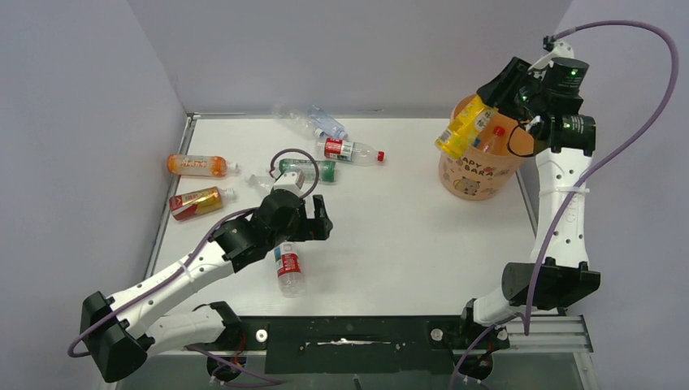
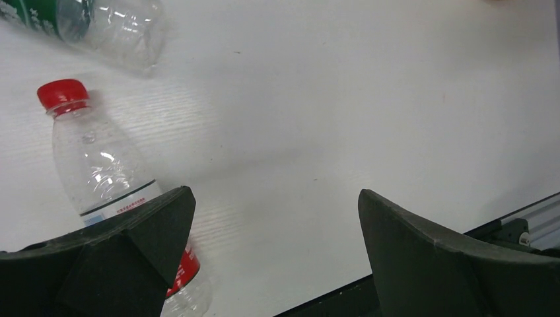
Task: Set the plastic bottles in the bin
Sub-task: Place the plastic bottle in the trash bin.
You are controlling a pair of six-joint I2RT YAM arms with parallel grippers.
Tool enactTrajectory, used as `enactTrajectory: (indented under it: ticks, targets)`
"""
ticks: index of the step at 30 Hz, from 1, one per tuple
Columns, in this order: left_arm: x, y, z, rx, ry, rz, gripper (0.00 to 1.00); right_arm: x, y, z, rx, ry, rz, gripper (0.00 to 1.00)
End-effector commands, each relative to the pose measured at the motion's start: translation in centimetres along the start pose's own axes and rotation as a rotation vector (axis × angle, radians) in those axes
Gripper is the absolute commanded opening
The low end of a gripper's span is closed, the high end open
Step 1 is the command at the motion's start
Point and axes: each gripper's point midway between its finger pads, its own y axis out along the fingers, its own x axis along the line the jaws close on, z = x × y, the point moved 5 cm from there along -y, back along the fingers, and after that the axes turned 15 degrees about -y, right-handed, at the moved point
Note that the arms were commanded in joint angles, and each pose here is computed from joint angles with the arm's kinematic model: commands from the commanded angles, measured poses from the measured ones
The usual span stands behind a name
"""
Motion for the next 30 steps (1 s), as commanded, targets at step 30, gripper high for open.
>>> enactTrajectory:
  ticks: [30]
  targets:
    - [5.3,0.4,1.3,0.015,-0.062,-0.151,0.98,-12.3,7.5,-1.5,-0.199,0.083,0.493,0.61]
